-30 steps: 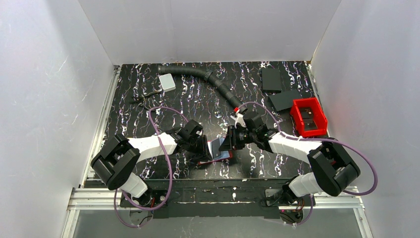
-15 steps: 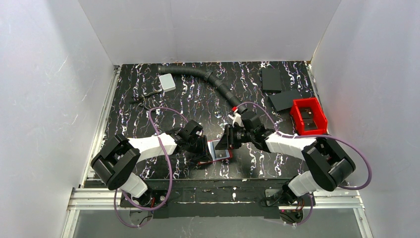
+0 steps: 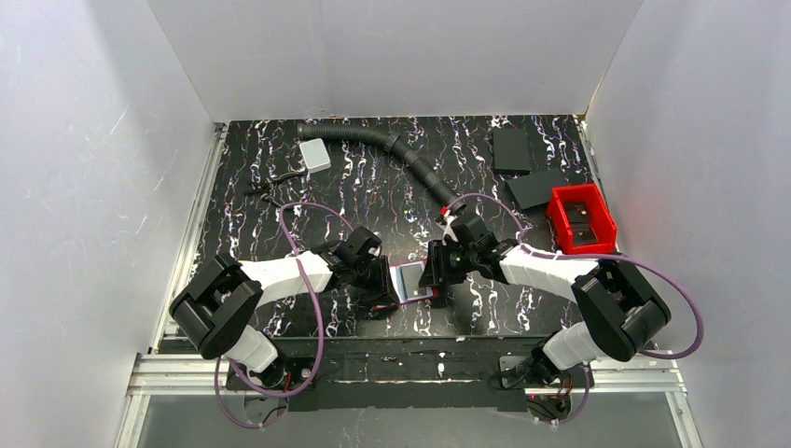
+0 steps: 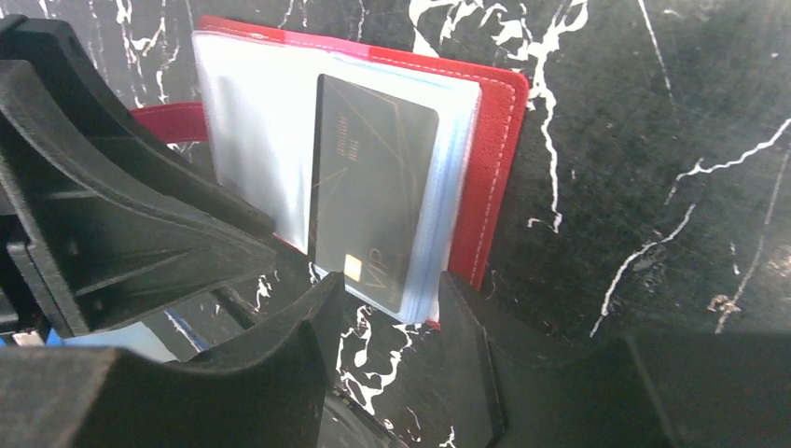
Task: Put the credit cards into the card holder
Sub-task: Insert the credit card into the card holder.
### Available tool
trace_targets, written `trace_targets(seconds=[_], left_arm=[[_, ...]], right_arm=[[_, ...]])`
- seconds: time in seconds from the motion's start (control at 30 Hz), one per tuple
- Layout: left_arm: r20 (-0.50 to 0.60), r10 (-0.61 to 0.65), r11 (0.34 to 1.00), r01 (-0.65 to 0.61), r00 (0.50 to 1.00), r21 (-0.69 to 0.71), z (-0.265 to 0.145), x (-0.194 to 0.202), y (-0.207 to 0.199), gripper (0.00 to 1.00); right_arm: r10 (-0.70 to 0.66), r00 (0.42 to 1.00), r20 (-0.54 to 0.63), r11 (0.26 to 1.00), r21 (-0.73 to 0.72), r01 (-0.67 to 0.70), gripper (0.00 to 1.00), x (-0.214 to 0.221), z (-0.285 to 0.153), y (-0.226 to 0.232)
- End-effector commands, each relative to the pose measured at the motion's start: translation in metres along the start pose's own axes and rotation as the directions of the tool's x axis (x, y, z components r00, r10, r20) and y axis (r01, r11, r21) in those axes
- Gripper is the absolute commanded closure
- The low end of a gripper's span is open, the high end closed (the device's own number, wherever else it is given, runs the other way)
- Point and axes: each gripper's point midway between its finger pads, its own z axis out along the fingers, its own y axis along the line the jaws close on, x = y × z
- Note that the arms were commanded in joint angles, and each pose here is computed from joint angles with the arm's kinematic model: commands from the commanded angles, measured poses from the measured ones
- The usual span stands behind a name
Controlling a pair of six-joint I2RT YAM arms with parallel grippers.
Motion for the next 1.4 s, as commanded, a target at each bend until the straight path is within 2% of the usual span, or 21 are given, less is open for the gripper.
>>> trace_targets(seconds=[0.0,0.13,0.23,0.4,0.6,0.87,1.37], left_arm=[[-0.004,0.009,1.000,-0.009,1.000,-0.019,-0.002,0.002,0.004,0.74],[-0.004,0.010,1.000,-0.011,1.000,-0.021,-0.002,0.002,0.005,0.74],[-0.003,0.005,1.000,-0.005,1.000,-0.018,-0.001,0.002,0.005,0.74],[-0.002,0.007,1.000,-0.007,1.000,-0.018,-0.002,0.002,0.005,0.74],[-0.002,0.006,1.000,-0.006,1.000,-0.019,-0.002,0.003,0.006,0.74],[-0.005,0.007,1.000,-0.007,1.000,-0.015,-0.001,0.003,0.004,0.74],[-0.008,0.009,1.000,-0.009,1.000,-0.013,-0.002,0.002,0.003,0.74]], right_arm=[[-0.034,0.999,0.037,0.999,0.017,0.033,0.49,-0.011,-0.006,0.002],[-0.017,0.999,0.030,0.995,-0.097,0.019,0.50,-0.010,0.000,0.020],[-0.007,0.999,0.039,0.992,-0.124,0.012,0.51,-0.012,0.001,0.025],[-0.001,1.000,0.030,0.994,-0.106,0.004,0.52,-0.009,0.004,0.019],[-0.028,0.999,0.040,0.999,0.024,0.027,0.48,-0.006,-0.006,-0.001],[-0.010,1.000,0.025,0.998,-0.066,0.011,0.48,-0.002,0.000,0.010],[0.006,1.000,0.015,0.993,-0.121,-0.004,0.52,-0.001,0.008,0.017]])
